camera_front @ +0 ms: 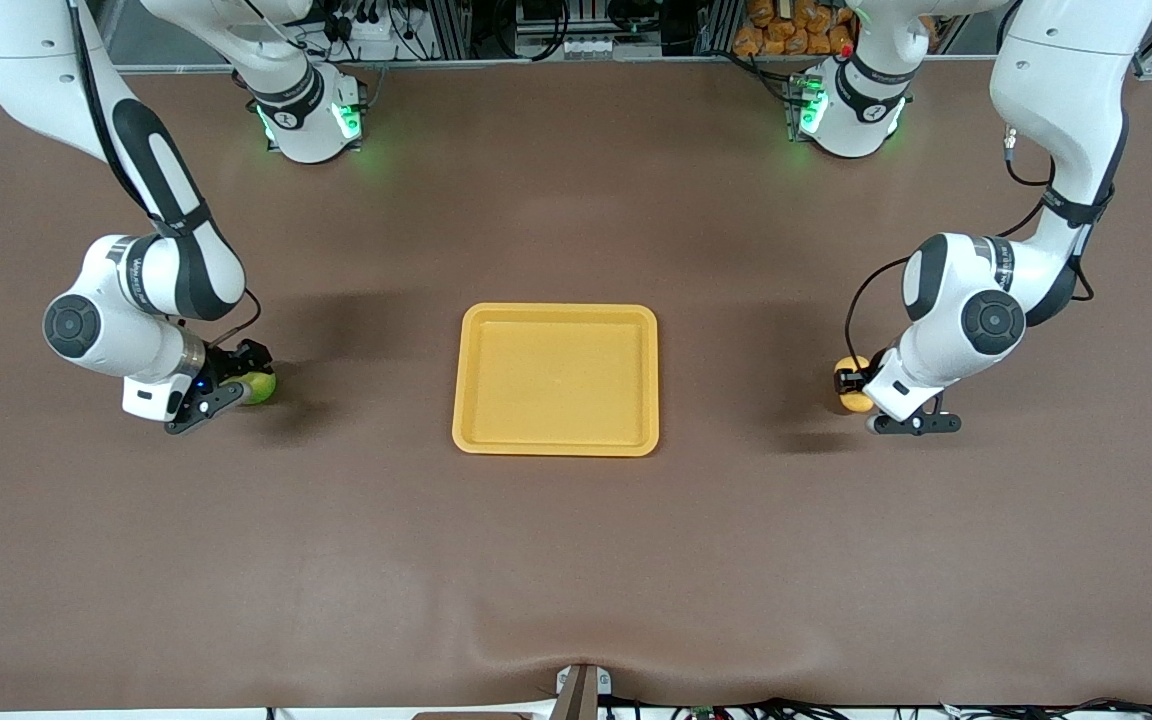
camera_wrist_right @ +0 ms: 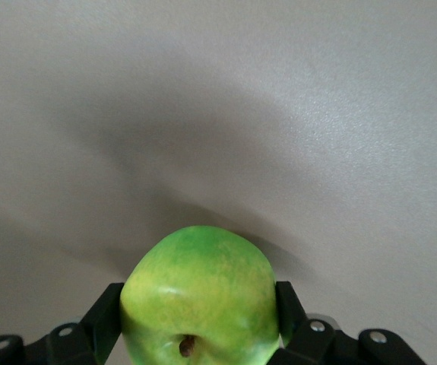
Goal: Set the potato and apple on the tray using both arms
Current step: 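Carry the potato with the left gripper while the right gripper carries the apple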
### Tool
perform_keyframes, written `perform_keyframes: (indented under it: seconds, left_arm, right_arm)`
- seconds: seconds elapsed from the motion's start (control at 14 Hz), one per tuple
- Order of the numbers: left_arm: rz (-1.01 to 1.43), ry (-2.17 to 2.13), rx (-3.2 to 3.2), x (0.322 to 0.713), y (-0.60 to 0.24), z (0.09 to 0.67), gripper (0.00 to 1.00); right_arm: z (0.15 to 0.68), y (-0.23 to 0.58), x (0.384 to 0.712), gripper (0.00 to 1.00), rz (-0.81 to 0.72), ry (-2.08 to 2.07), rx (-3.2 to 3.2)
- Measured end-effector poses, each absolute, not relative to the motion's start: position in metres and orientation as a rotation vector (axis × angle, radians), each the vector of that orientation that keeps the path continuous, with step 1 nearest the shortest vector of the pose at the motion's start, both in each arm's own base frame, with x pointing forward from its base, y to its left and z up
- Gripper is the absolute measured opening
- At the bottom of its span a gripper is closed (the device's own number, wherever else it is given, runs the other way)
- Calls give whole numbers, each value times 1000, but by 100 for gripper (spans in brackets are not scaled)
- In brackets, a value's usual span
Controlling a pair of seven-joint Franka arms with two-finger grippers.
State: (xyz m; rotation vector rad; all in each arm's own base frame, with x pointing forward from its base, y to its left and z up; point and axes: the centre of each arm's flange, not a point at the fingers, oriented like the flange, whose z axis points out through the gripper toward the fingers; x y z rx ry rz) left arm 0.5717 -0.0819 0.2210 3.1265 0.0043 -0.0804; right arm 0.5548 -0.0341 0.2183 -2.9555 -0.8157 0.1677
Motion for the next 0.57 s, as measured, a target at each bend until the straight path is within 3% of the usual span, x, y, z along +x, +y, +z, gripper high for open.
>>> perform_keyframes:
  seconds: [0.57]
  left_arm:
    - [-134, -69, 3098, 576, -150, 257, 49]
  right_arm:
    - [262, -9, 570, 85, 113, -1046, -2886]
